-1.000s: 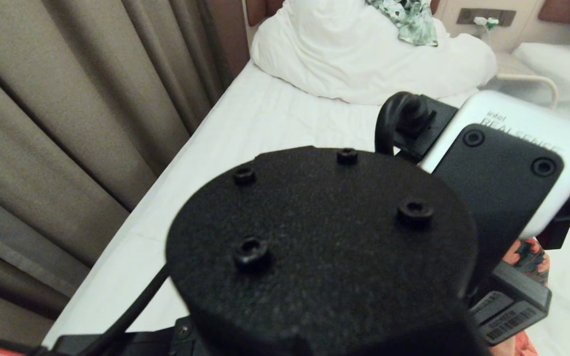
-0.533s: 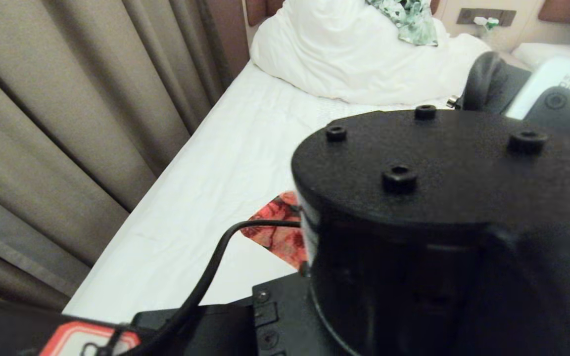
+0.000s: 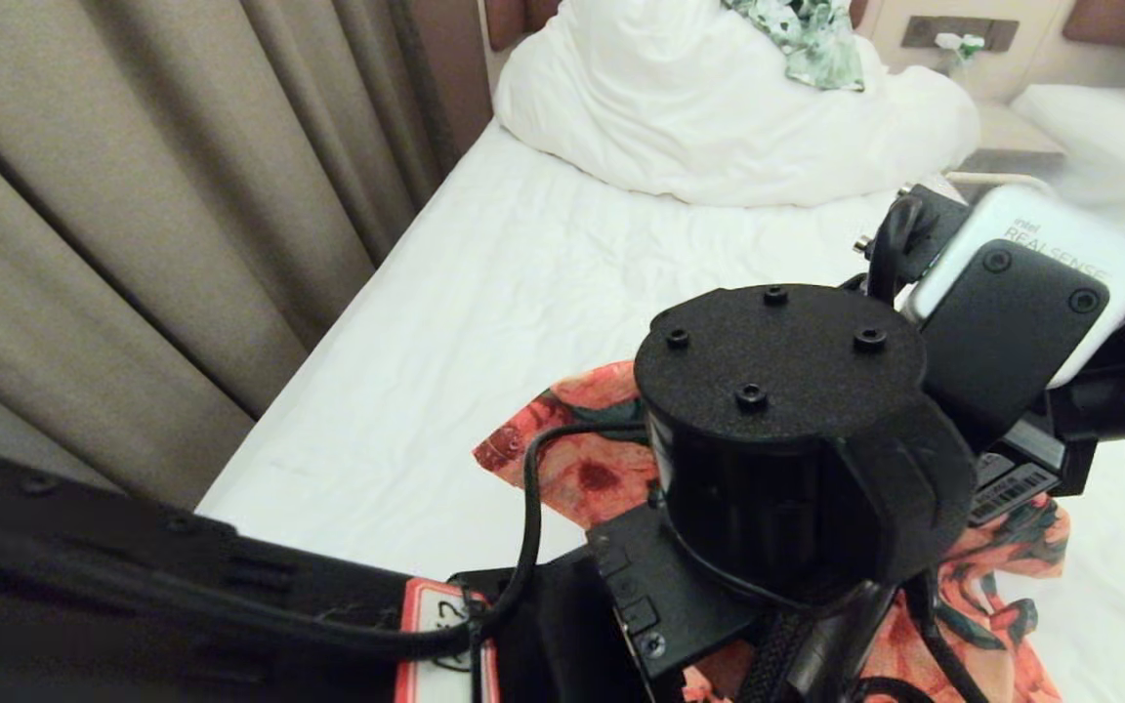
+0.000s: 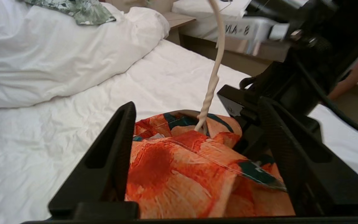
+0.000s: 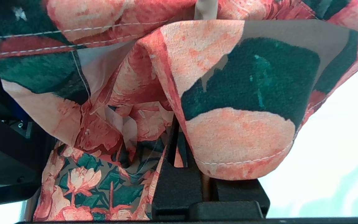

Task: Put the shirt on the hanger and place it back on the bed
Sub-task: Hook the other side of the shirt onto the hanger

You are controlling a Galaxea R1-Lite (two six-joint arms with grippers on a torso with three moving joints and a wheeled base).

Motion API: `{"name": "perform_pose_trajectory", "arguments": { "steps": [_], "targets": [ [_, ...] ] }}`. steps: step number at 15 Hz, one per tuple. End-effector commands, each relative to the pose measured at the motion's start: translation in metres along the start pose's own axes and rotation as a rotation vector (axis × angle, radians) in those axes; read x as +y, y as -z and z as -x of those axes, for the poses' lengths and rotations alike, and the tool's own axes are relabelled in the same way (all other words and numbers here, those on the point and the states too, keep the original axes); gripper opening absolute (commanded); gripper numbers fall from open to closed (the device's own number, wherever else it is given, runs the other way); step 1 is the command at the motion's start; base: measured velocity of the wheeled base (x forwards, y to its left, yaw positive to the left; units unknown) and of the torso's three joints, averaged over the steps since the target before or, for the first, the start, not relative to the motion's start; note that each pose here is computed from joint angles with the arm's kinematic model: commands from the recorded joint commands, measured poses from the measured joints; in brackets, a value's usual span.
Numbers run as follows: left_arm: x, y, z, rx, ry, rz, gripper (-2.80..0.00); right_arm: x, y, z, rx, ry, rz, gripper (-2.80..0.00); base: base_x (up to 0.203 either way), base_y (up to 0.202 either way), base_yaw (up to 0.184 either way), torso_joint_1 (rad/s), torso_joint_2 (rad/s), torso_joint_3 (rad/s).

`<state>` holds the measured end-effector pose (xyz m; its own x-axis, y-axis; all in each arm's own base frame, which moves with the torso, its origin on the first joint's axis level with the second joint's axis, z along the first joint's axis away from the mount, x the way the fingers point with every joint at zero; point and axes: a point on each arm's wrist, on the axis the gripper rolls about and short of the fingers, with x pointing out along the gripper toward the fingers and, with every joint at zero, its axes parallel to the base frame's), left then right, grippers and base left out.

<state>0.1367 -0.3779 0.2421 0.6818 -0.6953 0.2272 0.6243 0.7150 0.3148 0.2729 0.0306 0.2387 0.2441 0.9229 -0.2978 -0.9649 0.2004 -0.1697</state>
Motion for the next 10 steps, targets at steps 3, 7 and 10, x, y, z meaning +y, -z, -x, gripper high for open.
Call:
{"name": "perform_pose_trajectory", "arguments": {
  "steps": [3,7,10],
  "targets": [
    [-0.004,0.007,-0.019,-0.026,-0.017,0.008,0.00,0.001,0.000,0.000,-0.005,-0.005,0.002,-2.80,0.000,0.000,0.000,0.000,0.00,0.000],
    [-0.006,0.015,-0.033,-0.036,-0.020,0.007,0.00,0.000,0.000,0.000,-0.006,-0.004,-0.002,-2.80,0.000,0.000,0.000,0.000,0.00,0.000],
    [-0.007,0.015,-0.039,-0.045,-0.029,0.011,0.00,0.000,0.000,0.000,-0.008,-0.006,-0.010,-2.80,0.000,0.000,0.000,0.000,0.00,0.000]
  ]
}}
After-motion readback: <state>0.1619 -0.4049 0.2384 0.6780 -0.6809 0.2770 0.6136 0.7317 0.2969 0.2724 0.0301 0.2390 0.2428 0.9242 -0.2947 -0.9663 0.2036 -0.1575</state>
